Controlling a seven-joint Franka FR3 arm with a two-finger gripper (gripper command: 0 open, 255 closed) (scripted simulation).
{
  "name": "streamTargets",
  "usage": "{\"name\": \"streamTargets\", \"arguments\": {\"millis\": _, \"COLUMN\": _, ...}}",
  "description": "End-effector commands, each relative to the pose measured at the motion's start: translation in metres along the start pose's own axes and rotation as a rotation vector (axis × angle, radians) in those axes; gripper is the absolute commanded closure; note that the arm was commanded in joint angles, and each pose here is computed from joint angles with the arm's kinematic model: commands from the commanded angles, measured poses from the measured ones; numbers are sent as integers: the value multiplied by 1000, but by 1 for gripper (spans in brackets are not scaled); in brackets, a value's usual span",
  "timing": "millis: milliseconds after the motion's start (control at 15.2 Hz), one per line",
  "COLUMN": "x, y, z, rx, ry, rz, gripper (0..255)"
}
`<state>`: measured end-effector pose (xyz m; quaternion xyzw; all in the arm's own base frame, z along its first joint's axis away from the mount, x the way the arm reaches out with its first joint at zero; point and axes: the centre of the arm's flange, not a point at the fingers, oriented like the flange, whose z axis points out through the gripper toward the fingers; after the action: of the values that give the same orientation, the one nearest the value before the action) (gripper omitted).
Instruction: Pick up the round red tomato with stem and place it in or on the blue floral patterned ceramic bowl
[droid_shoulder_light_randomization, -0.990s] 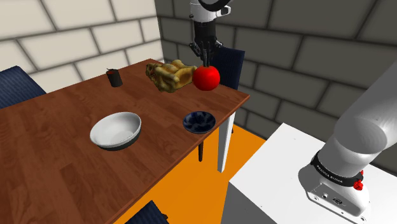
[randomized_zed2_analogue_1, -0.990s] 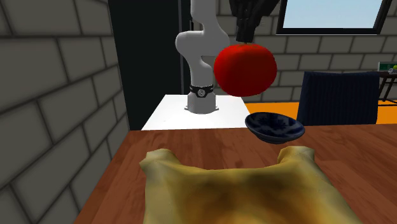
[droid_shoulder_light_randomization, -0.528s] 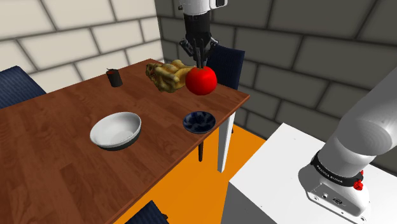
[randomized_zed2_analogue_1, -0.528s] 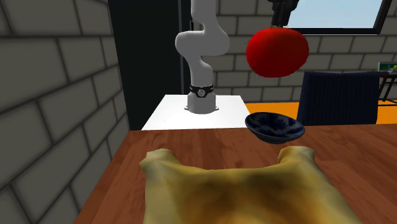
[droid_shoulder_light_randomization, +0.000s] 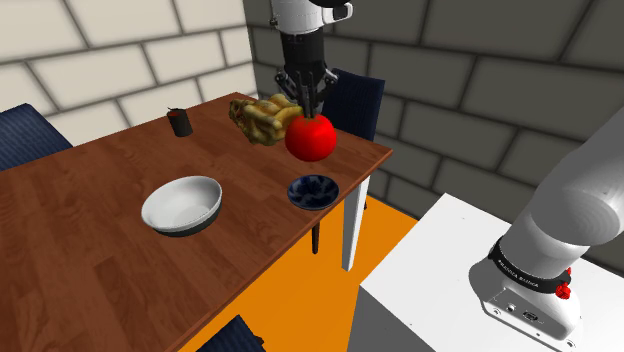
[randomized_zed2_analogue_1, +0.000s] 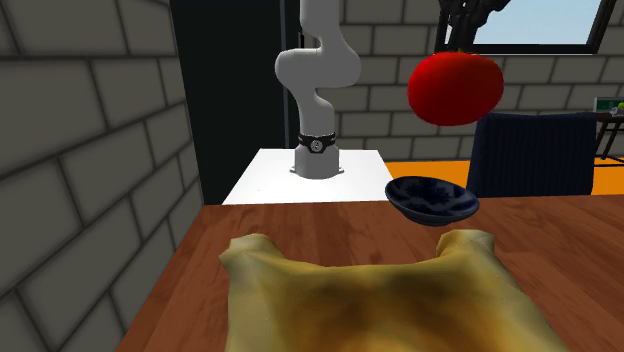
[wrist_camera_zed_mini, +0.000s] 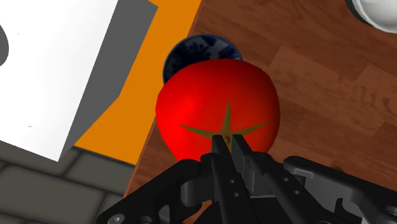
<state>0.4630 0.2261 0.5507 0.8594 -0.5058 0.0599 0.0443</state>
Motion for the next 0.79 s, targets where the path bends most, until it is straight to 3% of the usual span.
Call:
{"name": "streamTargets", "arguments": {"millis": 0, "x": -1, "y": 1, "z": 11, "rx": 1, "ry": 0, "rz": 0, "gripper": 255}}
{"name": "streamTargets", "arguments": {"millis": 726, "x": -9, "y": 0, "z": 68, "rx": 1, "ry": 0, "rz": 0, "gripper": 255}}
